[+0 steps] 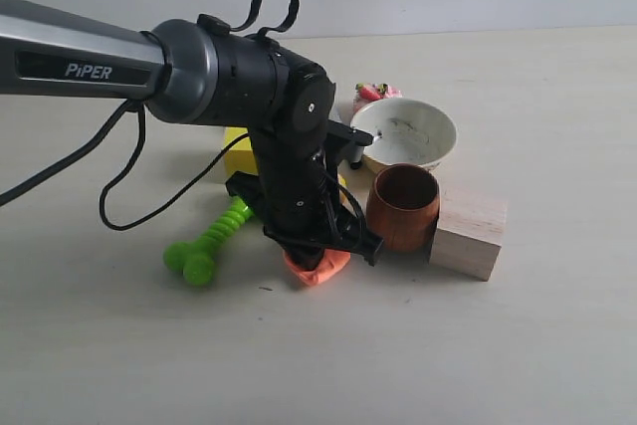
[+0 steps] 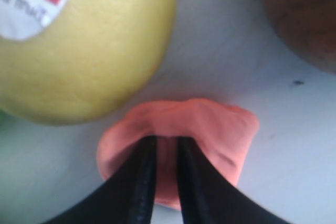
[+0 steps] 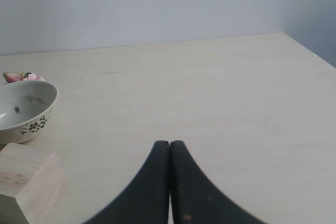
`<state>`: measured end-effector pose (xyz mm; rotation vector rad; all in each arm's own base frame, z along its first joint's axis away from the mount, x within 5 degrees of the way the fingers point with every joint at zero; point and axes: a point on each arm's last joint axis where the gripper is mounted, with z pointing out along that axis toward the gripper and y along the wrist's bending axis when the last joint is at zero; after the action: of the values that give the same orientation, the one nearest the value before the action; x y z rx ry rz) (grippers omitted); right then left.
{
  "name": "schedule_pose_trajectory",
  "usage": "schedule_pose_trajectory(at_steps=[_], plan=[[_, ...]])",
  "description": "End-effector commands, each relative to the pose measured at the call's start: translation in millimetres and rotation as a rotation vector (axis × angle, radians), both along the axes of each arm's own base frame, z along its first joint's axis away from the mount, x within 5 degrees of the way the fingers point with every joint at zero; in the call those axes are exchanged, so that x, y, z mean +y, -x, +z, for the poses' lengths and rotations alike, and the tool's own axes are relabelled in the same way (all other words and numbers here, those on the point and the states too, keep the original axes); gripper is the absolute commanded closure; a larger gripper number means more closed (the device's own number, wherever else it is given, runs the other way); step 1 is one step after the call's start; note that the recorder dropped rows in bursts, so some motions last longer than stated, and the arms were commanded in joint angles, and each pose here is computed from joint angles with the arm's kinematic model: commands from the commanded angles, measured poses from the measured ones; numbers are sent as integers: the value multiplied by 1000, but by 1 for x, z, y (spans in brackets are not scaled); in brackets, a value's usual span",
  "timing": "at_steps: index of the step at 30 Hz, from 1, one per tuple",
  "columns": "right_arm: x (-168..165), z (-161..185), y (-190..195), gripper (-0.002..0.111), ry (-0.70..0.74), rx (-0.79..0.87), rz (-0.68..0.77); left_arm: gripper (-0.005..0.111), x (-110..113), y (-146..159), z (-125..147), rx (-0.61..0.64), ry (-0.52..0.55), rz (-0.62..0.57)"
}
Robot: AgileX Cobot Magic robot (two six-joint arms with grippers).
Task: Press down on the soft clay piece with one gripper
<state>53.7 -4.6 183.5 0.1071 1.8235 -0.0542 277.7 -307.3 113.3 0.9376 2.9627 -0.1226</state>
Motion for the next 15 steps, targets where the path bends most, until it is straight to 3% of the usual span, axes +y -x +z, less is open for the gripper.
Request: schedule_pose_trajectory(at_steps=[1, 15], plan=[[0, 0, 0, 108, 7, -8, 1, 86, 4, 5, -4, 25, -36, -8], [0, 0, 0, 108, 7, -8, 1, 86, 5, 5, 24, -18, 11, 11]])
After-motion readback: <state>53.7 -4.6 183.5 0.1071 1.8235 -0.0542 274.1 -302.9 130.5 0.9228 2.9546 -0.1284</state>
